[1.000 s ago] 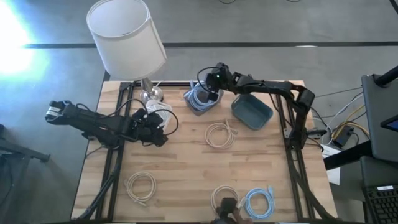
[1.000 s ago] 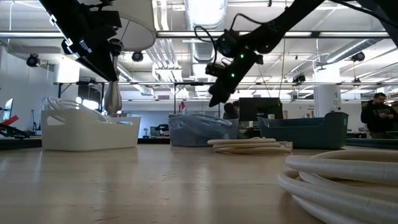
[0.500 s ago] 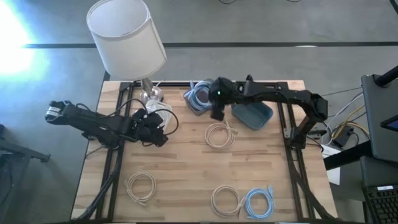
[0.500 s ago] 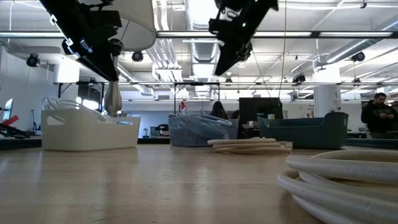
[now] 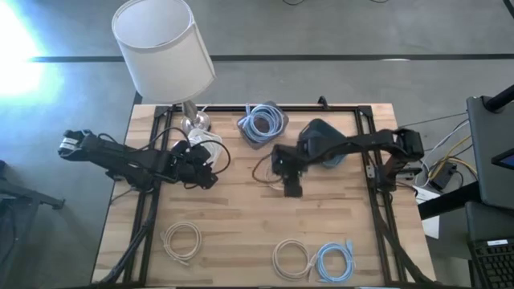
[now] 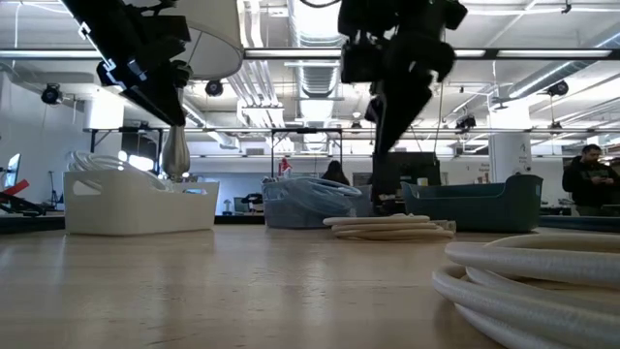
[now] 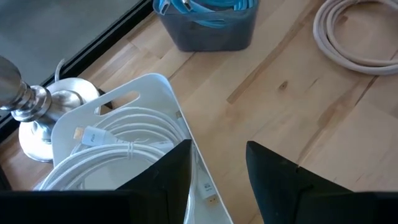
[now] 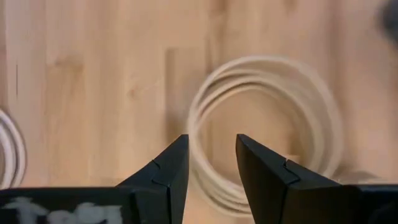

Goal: Sort HDMI cables
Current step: Put the top right light brown HDMI cable into the green bin

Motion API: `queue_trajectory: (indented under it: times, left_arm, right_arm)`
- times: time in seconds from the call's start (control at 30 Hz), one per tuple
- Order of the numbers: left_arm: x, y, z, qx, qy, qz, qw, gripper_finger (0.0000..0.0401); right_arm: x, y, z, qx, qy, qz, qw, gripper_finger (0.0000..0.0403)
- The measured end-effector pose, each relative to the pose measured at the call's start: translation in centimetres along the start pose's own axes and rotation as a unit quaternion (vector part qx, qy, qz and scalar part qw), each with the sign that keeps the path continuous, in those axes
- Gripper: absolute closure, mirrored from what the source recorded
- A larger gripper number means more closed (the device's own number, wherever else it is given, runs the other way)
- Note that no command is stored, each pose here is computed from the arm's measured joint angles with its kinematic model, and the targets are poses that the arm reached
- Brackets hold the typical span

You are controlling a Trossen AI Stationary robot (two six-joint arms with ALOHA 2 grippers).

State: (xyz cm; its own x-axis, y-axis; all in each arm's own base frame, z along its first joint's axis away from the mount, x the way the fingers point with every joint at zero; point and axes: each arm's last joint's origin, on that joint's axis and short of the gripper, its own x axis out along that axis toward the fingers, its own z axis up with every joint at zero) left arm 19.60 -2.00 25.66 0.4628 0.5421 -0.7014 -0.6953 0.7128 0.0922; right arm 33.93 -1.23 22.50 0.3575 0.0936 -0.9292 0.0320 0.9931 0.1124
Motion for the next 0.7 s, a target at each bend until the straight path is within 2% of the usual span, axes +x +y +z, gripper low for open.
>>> queue_trajectory:
  times: [0.2,0.5,0.7]
  left_arm:
    - [0.0,-0.1,0.1,-0.004,-0.004,-0.004,1.000,0.0245]
    - [0.0,-0.1,0.1,-0.005,-0.005,-0.005,1.000,0.0245]
    - [0.0,-0.1,0.1,-0.005,-0.005,-0.005,1.000,0.0245]
  right_arm:
    - [2.8,0.7,-1.5,0.024,0.021,0.002,0.999,0.0273]
    - [5.1,0.5,-2.7,0.052,-0.019,0.018,0.998,0.0275]
    - [6.4,0.4,-3.9,0.042,-0.035,0.032,0.998,0.0280]
